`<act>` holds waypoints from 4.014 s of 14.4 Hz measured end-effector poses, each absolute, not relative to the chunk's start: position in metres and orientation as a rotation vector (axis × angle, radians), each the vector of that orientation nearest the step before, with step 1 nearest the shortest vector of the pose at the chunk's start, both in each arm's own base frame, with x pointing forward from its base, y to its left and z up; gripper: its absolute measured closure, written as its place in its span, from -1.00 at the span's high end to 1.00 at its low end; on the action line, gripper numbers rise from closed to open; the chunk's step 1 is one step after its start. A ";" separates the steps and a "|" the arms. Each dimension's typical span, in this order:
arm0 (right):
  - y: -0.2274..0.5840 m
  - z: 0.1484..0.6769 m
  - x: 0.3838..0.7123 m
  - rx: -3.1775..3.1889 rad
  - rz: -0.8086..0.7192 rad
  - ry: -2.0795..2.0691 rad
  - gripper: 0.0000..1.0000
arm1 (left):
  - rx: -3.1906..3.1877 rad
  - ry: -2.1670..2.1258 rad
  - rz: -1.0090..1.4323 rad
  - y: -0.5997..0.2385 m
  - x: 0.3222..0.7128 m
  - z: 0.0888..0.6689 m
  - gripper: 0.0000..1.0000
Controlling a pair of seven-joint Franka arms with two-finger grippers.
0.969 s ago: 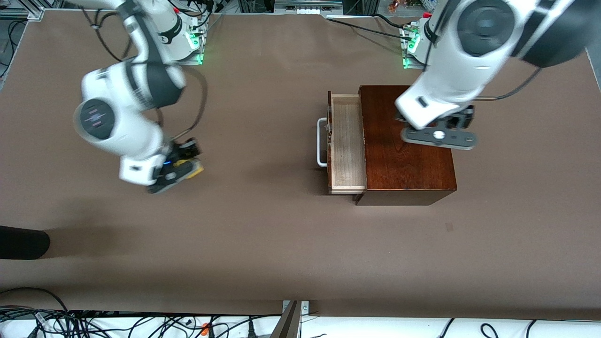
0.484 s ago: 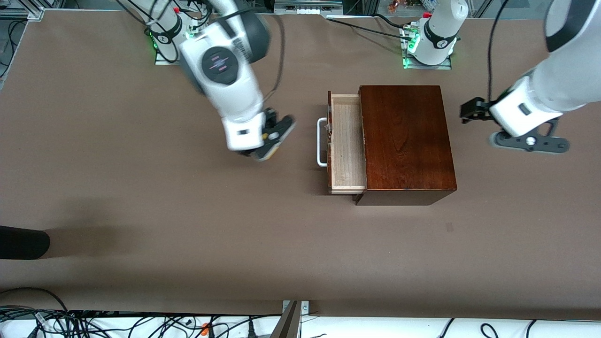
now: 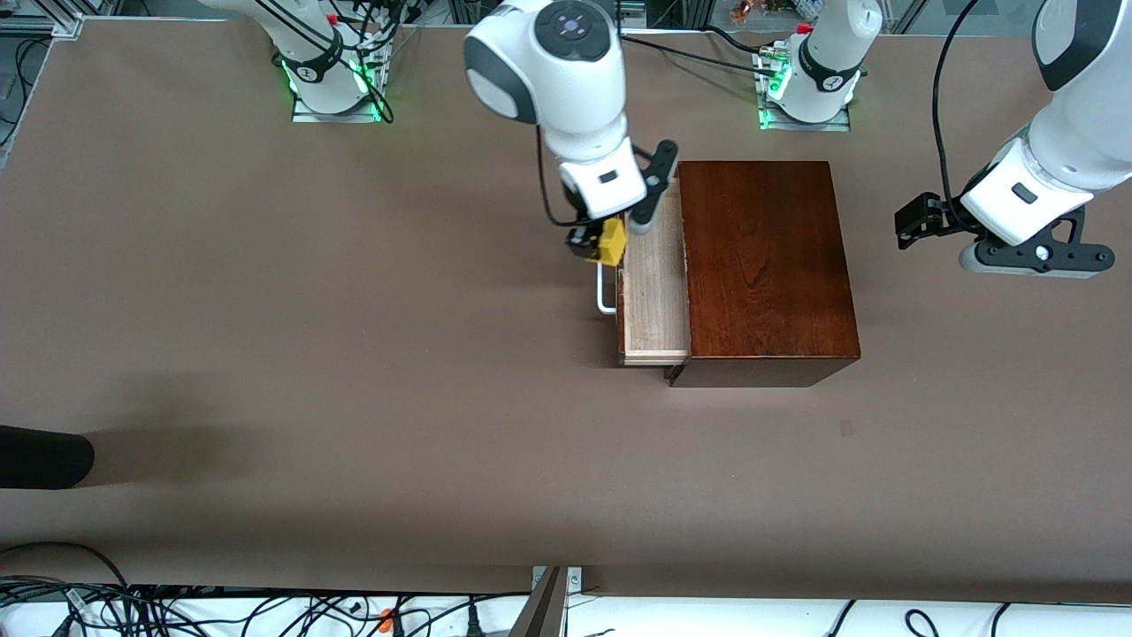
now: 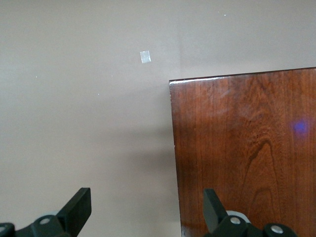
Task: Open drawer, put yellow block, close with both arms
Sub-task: 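Carry the yellow cube with the right gripper over the open drawer, then lower the cube into the drawer and open the right gripper, then raise the right gripper away while the left gripper moves to the drawer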
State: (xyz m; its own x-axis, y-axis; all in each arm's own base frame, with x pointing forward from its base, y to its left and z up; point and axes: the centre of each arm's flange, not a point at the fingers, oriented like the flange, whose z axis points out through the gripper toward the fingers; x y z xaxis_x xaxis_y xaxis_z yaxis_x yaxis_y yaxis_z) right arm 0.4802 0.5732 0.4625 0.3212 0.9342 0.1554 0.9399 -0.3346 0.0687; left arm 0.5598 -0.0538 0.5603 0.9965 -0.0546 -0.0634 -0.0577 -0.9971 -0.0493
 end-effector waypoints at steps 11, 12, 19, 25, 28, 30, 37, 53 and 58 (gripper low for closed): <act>0.635 0.390 0.447 -2.326 -0.287 -2.120 0.10 | -3.081 0.082 0.199 -0.036 0.551 0.554 1.00; 0.638 0.387 0.444 -2.317 -0.280 -2.132 0.10 | -3.080 0.082 0.209 -0.036 0.550 0.554 1.00; 0.641 0.347 0.442 -2.310 -0.198 -2.169 0.10 | -3.079 0.074 0.236 -0.028 0.547 0.554 1.00; 0.644 0.334 0.439 -2.301 -0.178 -2.182 0.10 | -3.079 0.082 0.238 -0.028 0.547 0.554 1.00; 0.642 0.334 0.441 -2.308 -0.177 -2.179 0.39 | -3.079 0.082 0.239 -0.028 0.547 0.554 1.00; 0.640 0.337 0.446 -2.317 -0.185 -2.173 0.79 | -3.079 0.082 0.240 -0.028 0.547 0.554 1.00; 0.603 0.439 0.473 -2.393 -0.225 -2.082 1.00 | -3.080 0.158 0.235 -0.030 0.546 0.556 1.00; 0.186 0.642 0.598 -3.024 -0.144 -1.036 1.00 | -2.810 1.815 0.229 -0.289 0.504 0.507 1.00; 0.111 0.649 0.563 -3.094 -0.097 -0.560 1.00 | -2.549 2.271 -0.058 -0.404 0.487 0.456 1.00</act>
State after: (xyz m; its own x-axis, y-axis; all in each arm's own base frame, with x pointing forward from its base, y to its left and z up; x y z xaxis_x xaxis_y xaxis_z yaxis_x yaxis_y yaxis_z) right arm 0.5625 0.1113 0.6487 0.9348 0.3501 0.0601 0.3498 -0.9367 0.0155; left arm 0.4866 -0.4040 0.4558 0.1310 -0.9701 0.2043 -0.9793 -0.0946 0.1791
